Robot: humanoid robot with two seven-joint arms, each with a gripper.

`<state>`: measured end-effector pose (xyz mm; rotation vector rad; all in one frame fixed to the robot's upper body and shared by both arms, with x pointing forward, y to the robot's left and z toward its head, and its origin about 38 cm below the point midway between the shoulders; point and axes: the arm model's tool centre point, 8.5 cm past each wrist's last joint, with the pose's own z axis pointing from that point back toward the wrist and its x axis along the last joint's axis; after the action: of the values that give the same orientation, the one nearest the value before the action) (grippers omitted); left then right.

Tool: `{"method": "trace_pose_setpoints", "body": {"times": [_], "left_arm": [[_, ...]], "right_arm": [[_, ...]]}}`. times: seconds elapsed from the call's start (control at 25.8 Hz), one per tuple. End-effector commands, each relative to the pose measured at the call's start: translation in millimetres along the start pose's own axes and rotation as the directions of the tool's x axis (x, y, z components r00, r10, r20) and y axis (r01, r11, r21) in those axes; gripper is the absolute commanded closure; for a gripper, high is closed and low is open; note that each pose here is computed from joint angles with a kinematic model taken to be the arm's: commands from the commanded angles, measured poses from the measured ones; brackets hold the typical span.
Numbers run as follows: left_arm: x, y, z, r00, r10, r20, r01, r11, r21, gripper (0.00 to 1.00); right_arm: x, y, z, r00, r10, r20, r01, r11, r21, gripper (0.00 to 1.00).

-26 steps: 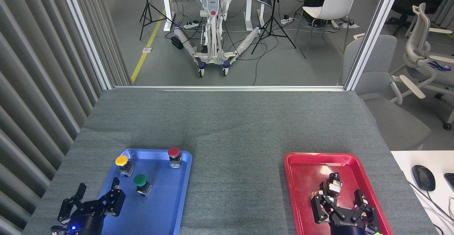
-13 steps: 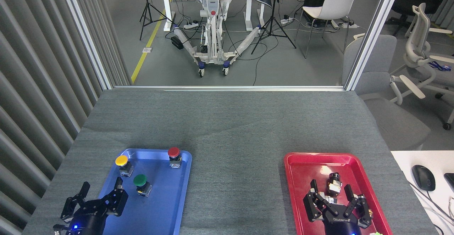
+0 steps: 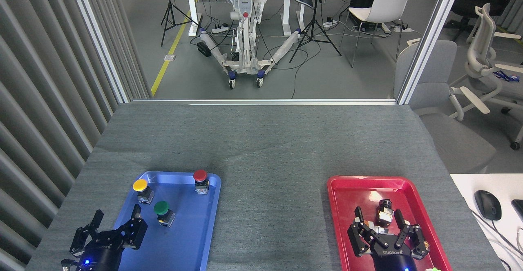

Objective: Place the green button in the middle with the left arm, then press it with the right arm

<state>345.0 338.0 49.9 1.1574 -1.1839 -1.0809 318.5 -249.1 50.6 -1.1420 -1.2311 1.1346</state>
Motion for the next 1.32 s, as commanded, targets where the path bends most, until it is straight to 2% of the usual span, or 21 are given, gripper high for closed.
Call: {"method": "trace_pose_setpoints", "body": {"times": [0.0, 0.31, 0.81, 0.93, 1.12, 1.28], "left_arm": [[-0.3, -1.0, 1.0, 1.000, 0.000, -0.002, 0.000, 1.000, -0.002, 0.00], [-0.9, -2.5, 1.2, 1.000, 0.000, -0.004, 0.000, 1.000, -0.006, 0.00], [-0.3, -5.0, 4.1, 0.999, -0.014, 0.041, 0.014, 1.000, -0.018, 0.00], [9.2, -17.0, 11.4, 0.976, -0.052, 0.210, 0.068, 0.995, -0.071, 0.00], [18.1, -57.3, 20.2, 0.962, -0.107, 0.252, 0.154, 0.972, -0.175, 0.01], [24.5, -60.6, 4.3, 0.956, -0.132, 0.263, 0.183, 0.967, -0.179, 0.02]], "right_arm": [[0.1, 0.4, 0.2, 1.000, 0.030, 0.004, -0.030, 1.000, 0.003, 0.00], [-2.8, 1.5, 1.6, 0.996, 0.083, 0.021, -0.083, 0.996, 0.011, 0.00], [3.0, -0.9, 0.6, 0.996, 0.083, 0.038, -0.083, 0.997, 0.003, 0.00], [3.2, -2.4, -0.4, 0.996, 0.083, 0.039, -0.083, 0.997, -0.002, 0.00], [4.0, -1.8, 0.1, 0.996, 0.080, 0.038, -0.080, 0.997, 0.000, 0.00], [3.1, -4.9, -3.0, 0.996, 0.083, 0.033, -0.083, 0.996, -0.009, 0.00]]}}
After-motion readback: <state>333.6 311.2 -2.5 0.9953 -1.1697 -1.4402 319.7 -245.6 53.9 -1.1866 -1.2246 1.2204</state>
